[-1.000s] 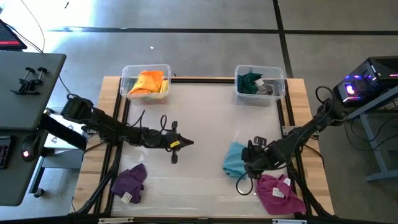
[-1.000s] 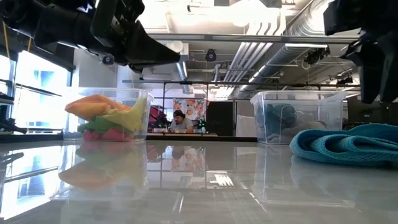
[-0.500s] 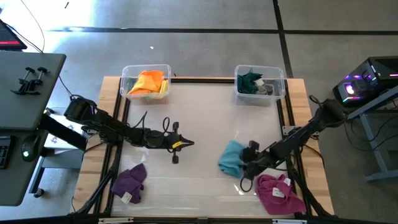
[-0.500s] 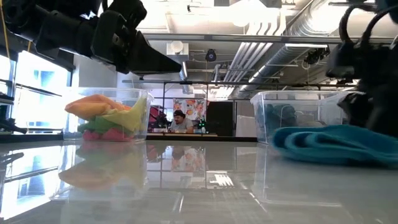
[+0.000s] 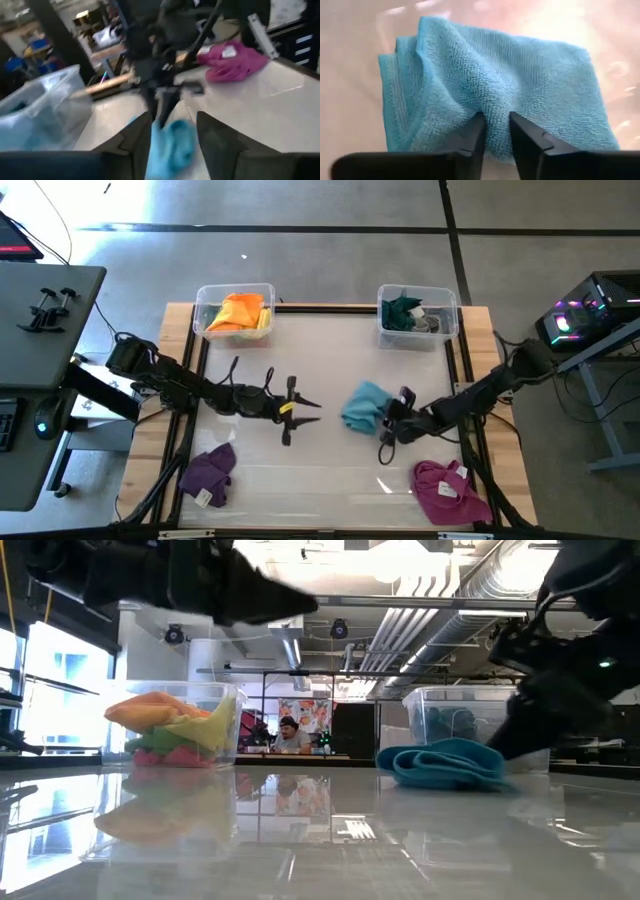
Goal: Sort towels by color in basket
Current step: Put the blue microfiber cloth into the left transparent bin
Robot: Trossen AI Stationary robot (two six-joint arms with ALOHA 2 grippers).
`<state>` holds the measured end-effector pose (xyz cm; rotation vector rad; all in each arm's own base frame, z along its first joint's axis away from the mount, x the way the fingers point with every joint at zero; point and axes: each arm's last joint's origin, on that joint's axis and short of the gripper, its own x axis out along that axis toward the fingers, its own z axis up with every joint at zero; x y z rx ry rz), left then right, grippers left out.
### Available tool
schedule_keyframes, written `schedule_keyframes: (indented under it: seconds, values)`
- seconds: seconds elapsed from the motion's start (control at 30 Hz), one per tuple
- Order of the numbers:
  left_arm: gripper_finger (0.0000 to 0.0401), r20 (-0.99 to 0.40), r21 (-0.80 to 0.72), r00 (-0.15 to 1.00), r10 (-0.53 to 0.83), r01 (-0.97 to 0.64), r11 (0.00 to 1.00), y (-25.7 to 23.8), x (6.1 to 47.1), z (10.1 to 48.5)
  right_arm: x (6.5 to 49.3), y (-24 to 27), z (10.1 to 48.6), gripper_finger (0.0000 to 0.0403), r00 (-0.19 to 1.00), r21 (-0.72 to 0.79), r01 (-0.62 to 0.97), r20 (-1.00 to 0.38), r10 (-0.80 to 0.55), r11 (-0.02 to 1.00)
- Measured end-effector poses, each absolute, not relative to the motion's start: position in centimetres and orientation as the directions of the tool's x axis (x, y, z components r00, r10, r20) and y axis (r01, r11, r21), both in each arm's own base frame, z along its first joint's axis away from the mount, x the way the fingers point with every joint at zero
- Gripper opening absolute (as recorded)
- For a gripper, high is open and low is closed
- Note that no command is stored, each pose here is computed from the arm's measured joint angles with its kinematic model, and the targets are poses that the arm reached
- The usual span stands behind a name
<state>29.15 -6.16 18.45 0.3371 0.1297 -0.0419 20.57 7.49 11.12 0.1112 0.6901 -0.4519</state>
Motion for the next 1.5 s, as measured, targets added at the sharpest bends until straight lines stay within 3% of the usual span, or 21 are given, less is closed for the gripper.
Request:
schedule_keyframes:
  seconds: [0.27,0.47,0.6,0.97,1.13,1.33,1.5]
  values:
    - [0.0194,-0.103,0.372,0.994,-0.028,0.065,0.926,-6.1,30.8,19.5,22.3,6.5,12.4,0.0007,0.757,-0.014,0.460,-0.517,-0.400,0.888]
    - [0.0200,-0.133,0.401,0.991,-0.006,0.059,0.914,-5.2,33.0,18.5,23.7,7.0,14.4,0.0016,0.876,-0.014,0.359,-0.340,-0.342,0.933]
    - [0.0200,-0.149,0.343,0.989,-0.012,0.063,0.937,-4.9,34.8,17.7,24.2,7.2,15.4,0.0010,0.923,-0.019,0.288,-0.260,-0.283,0.957]
    - [0.0200,-0.201,0.307,0.979,-0.018,0.080,0.948,-4.3,38.1,15.1,24.4,7.7,16.0,0.0011,0.964,0.017,0.145,-0.228,-0.138,0.989]
    - [0.0200,-0.215,0.271,0.976,-0.023,0.082,0.959,-4.1,38.6,14.3,24.5,7.7,16.1,0.0011,0.966,0.015,0.145,-0.216,-0.138,0.989]
    - [0.0185,-0.269,0.271,0.963,-0.029,0.104,0.957,-4.1,38.5,13.5,24.5,7.7,16.2,0.0012,0.969,0.018,0.142,-0.206,-0.136,0.990]
    - [0.0137,-0.309,0.272,0.951,-0.026,0.114,0.956,-4.1,38.4,13.1,24.5,7.8,16.2,0.0012,0.969,0.023,0.143,-0.207,-0.135,0.990]
